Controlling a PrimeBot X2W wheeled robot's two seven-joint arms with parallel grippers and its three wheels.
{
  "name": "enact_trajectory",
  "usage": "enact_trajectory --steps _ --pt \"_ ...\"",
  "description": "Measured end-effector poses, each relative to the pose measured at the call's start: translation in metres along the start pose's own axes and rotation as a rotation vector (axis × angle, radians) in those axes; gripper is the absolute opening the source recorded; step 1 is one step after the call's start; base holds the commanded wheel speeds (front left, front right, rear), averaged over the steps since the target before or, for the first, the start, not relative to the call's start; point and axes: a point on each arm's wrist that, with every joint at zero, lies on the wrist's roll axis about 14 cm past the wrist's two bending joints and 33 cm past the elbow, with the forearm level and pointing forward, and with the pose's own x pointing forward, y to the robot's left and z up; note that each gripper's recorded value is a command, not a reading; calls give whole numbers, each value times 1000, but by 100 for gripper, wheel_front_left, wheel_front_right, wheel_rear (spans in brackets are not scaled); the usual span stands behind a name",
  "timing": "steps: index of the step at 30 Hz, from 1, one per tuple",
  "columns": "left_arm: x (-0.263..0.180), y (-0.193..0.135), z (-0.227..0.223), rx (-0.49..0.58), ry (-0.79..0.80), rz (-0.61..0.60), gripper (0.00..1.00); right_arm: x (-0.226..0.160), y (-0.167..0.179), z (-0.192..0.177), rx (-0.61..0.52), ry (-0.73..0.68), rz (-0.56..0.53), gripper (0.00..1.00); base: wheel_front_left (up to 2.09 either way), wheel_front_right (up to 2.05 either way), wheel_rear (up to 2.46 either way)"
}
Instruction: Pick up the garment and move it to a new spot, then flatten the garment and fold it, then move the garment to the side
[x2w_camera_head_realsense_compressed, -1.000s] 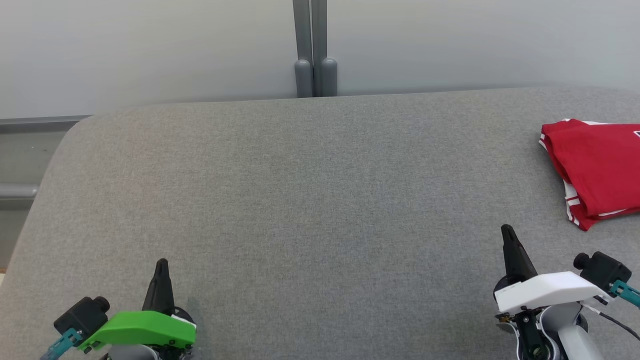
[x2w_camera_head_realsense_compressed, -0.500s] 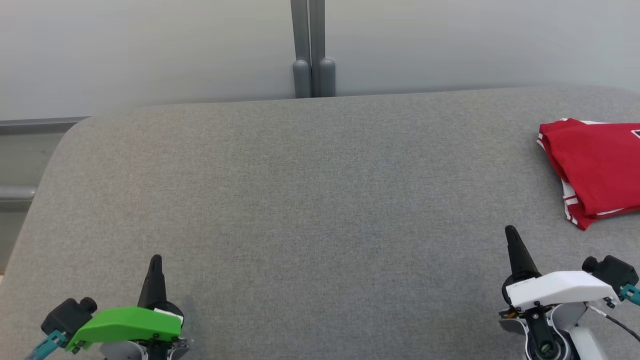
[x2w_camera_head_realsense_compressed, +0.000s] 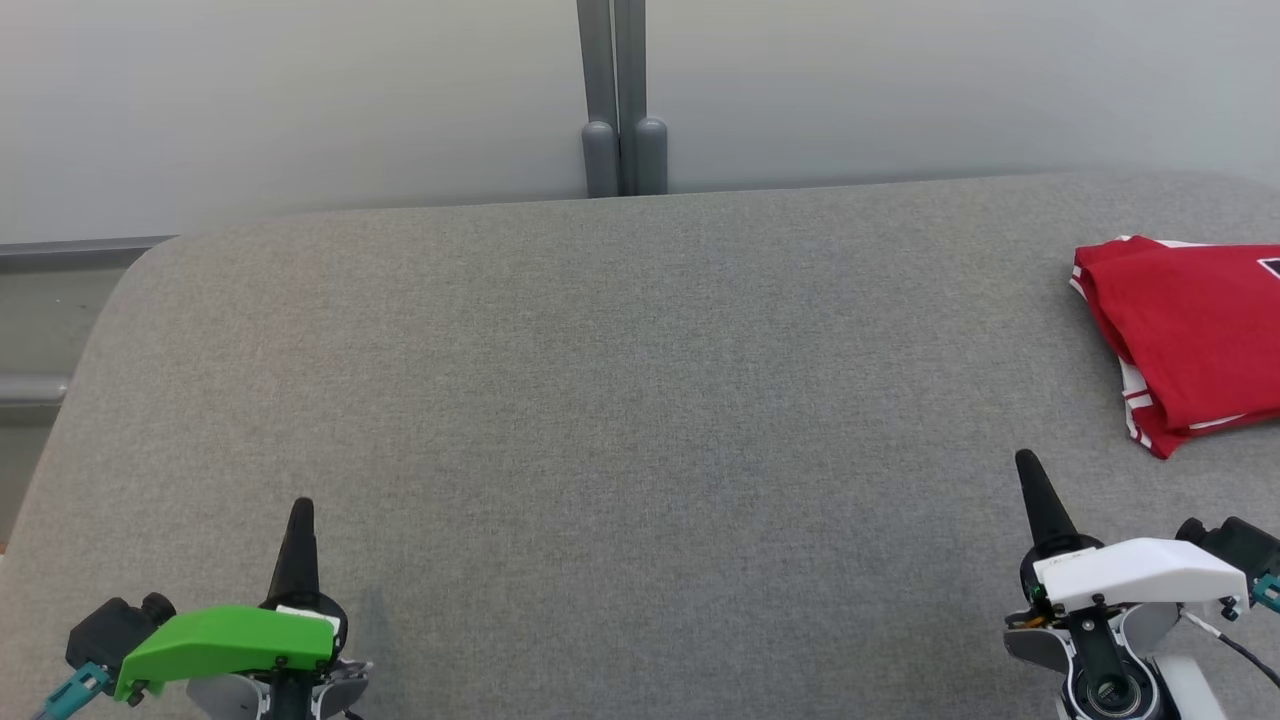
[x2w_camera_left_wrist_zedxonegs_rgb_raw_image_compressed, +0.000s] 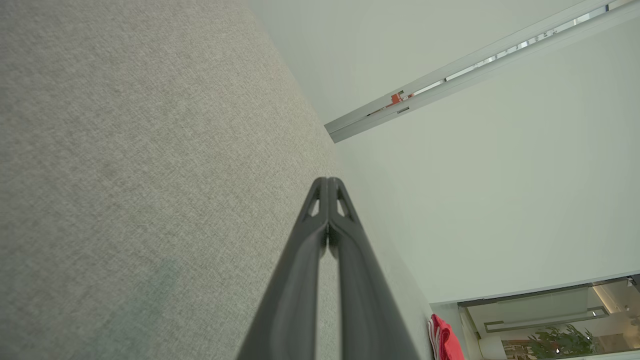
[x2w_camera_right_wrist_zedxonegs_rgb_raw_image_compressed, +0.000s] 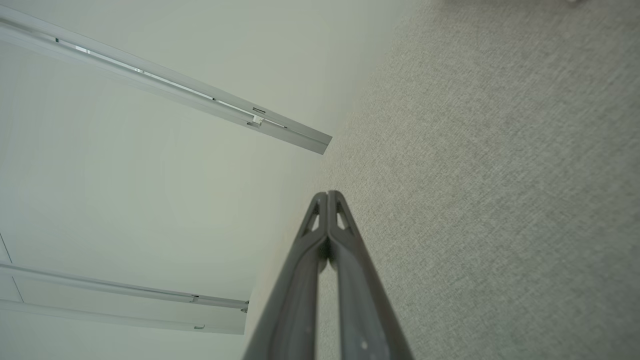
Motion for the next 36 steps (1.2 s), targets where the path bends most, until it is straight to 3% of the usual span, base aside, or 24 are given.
enact_trajectory --steps 36 --pt "6 -15 12 -300 4 -72 0 -1 0 12 302 -9 9 0 0 0 0"
